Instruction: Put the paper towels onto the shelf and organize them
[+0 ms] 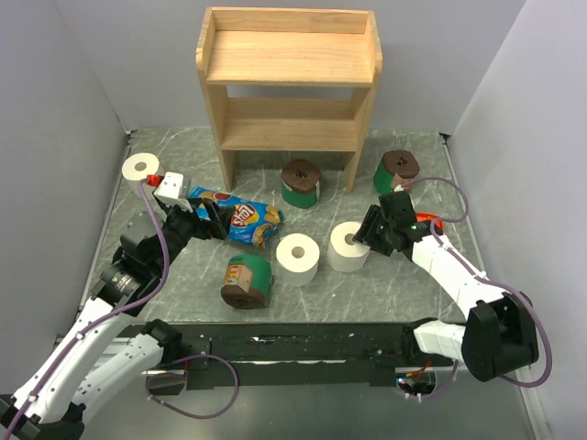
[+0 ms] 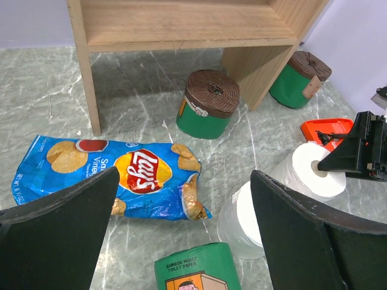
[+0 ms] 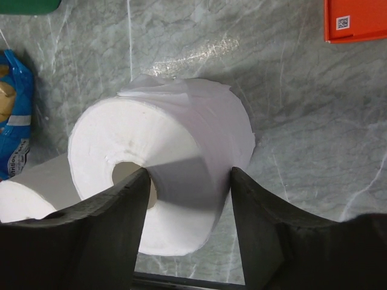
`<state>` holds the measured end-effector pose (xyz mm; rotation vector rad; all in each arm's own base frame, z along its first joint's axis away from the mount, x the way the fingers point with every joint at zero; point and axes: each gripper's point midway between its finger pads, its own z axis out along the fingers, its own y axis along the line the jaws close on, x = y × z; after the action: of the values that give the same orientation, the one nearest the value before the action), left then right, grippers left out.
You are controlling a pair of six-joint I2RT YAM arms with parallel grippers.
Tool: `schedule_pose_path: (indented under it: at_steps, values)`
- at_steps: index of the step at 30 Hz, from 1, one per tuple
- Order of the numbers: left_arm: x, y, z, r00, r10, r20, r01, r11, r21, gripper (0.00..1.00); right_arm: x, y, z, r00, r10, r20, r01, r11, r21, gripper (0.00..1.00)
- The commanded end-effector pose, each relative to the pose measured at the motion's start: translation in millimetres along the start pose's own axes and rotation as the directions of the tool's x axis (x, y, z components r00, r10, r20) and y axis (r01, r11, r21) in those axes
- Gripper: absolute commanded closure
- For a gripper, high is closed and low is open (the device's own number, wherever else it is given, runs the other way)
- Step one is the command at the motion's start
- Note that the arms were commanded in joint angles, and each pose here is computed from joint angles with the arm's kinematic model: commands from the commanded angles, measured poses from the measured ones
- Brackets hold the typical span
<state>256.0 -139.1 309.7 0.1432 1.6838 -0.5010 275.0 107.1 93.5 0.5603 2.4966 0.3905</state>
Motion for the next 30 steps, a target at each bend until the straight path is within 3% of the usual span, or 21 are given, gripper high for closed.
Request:
schedule_pose_path:
  at_steps: [1, 8, 17, 21, 25, 30]
  values:
    - [-21, -8, -2, 0.998, 0.004, 0.061, -0.006, 1.000, 0.026, 0.04, -3, -1, 1, 0.999, 0.035, 0.002, -0.035, 0.999, 0.021, 0.43]
    - [-21, -9, -2, 0.998, 0.001, 0.064, -0.003, 0.999, 0.034, 0.04, -20, 18, -20, 0.995, 0.081, 0.058, -0.078, 0.996, -0.043, 0.60]
    - [-24, -10, -5, 0.997, -0.001, 0.077, -0.002, 0.999, 0.039, 0.04, -79, 75, -75, 0.940, 0.256, 0.226, -0.193, 0.944, -0.268, 0.67]
    - [-23, -11, -5, 0.997, -0.004, 0.073, 0.001, 0.999, 0.046, 0.04, -104, 108, -100, 0.885, 0.372, 0.279, -0.237, 0.877, -0.418, 0.67]
    - [-21, -13, -3, 0.998, -0.005, 0.065, 0.001, 0.998, 0.055, 0.04, -143, 152, -126, 0.810, 0.506, 0.296, -0.250, 0.755, -0.606, 0.67]
    - [-18, -19, -3, 0.999, -0.010, 0.053, 0.005, 0.996, 0.084, 0.04, -183, 186, -135, 0.749, 0.592, 0.298, -0.259, 0.676, -0.690, 0.67]
